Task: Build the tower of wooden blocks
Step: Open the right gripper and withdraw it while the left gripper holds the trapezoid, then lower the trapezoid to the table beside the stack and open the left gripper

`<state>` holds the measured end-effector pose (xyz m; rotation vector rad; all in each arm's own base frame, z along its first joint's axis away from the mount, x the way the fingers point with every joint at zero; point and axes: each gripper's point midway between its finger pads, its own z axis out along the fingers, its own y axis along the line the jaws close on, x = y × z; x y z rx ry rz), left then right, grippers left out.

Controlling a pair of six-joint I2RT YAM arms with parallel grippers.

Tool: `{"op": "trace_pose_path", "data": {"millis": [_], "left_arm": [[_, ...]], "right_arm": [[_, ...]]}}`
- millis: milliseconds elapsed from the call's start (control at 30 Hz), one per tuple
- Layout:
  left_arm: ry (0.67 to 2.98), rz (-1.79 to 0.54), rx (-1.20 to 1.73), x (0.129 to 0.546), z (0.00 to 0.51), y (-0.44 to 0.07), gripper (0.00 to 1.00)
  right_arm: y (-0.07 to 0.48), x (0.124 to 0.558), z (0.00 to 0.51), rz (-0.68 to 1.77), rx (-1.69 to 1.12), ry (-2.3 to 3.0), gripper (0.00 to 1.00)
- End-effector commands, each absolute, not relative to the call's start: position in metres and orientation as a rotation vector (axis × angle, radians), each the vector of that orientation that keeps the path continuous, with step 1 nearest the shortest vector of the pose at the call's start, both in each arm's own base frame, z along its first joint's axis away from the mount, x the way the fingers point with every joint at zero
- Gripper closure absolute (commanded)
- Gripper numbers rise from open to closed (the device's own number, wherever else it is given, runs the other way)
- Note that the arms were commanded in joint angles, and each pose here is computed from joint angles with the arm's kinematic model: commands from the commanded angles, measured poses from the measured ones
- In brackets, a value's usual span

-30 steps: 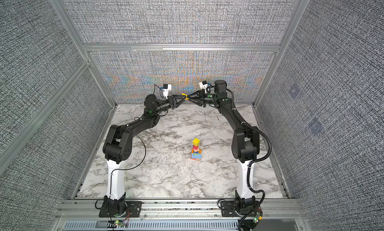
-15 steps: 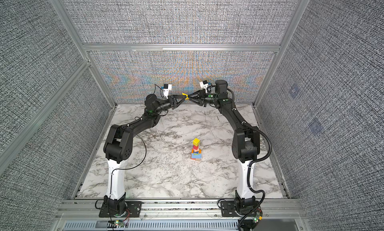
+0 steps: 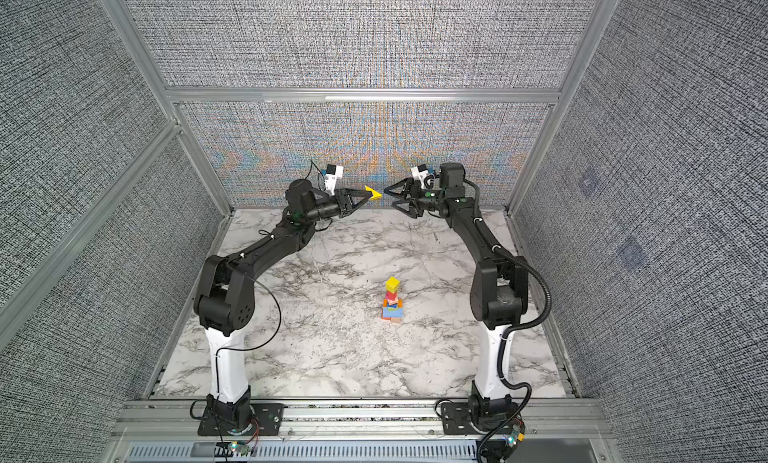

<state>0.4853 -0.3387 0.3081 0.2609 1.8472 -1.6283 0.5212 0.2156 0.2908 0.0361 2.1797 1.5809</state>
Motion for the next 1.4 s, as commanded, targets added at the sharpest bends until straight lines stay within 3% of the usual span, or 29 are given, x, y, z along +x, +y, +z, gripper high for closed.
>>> {"op": "trace_pose_path", "data": {"millis": [0, 333, 533, 833, 1367], "left_arm": [[2.040, -1.441, 0.259, 0.480, 0.273, -0.326, 0.76], [2.502, -0.953, 0.213, 0.428, 0.241, -0.264, 0.76], [2.723, -0.833, 0.279, 0.380, 0.227, -0.239, 0.75], [3.151, -0.677, 0.352, 0.324, 0.159, -0.212, 0.74], [3.365, -0.478, 0.321, 0.329, 0.088, -0.205, 0.74]], "right_arm": [[0.194, 0.515, 0.270, 1.398, 0.062, 2.282, 0.22], [0.152, 0.478, 0.216, 1.028, 0.108, 2.450, 0.24], [0.145, 0.451, 0.197, 0.973, 0.096, 2.492, 0.25], [0.152, 0.417, 0.205, 1.063, 0.077, 2.427, 0.29], [0.153, 0.369, 0.198, 1.061, 0.024, 2.418, 0.31]]}}
